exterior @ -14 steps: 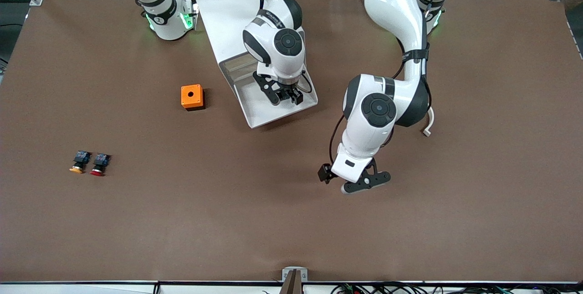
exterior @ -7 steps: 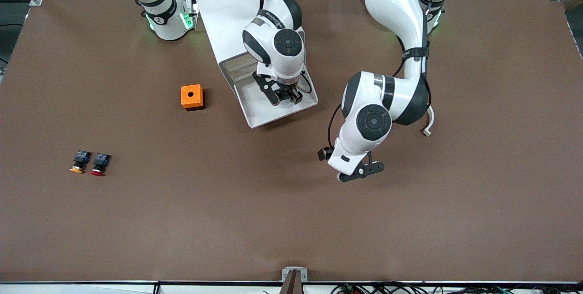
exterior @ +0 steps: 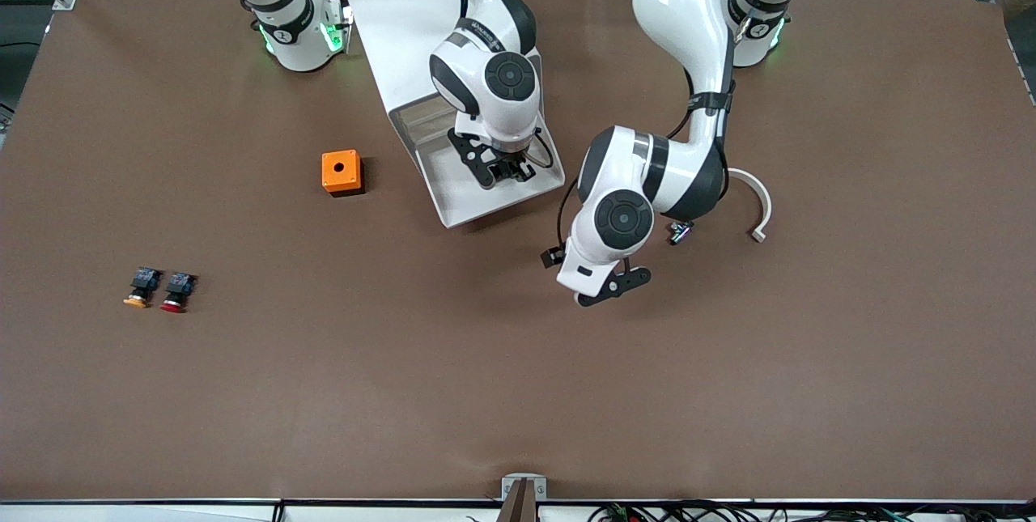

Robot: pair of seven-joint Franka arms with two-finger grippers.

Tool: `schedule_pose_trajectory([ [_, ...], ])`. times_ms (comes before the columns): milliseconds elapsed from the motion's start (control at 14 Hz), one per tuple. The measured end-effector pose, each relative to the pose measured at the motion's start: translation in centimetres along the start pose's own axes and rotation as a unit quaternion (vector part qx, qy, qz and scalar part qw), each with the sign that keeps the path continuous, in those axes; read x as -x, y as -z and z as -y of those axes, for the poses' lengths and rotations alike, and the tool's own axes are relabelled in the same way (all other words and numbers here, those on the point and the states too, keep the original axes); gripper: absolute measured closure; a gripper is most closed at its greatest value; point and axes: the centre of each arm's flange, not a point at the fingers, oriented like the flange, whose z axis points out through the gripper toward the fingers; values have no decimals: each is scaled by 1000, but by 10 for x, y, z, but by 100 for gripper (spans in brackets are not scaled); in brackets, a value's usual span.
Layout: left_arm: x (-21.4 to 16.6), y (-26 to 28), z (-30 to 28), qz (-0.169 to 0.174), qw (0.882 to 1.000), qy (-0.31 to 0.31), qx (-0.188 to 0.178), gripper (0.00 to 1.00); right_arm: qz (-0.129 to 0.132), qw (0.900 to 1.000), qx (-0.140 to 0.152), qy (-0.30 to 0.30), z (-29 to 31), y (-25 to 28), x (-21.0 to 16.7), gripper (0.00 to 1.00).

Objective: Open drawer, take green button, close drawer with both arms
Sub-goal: 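Carry the green button toward the red and yellow buttons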

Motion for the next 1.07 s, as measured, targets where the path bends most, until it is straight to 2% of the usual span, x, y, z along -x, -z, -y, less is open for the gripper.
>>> schedule_pose_trajectory([
  [214, 6, -12, -13, -13, 999, 26, 17, 0, 0, 1000, 6, -8, 15, 43, -16, 58],
  [356, 11, -18, -18, -14, 999, 30, 19, 0, 6, 1000, -8, 1, 27, 76, -36, 58],
  [499, 16, -22, -21, -11, 999, 33, 21, 0, 11, 999, -28, 39, 34, 103, -67, 58],
  [712, 22, -32, -29, -14, 999, 38, 28, 0, 12, 992, -48, 115, 32, 147, -132, 58],
  [926, 30, -41, -34, -7, 999, 45, 27, 0, 13, 978, -43, 203, 10, 186, -211, 58],
  [1068, 38, -47, -38, 0, 998, 53, 27, 0, 16, 969, -44, 241, -10, 197, -261, 58],
])
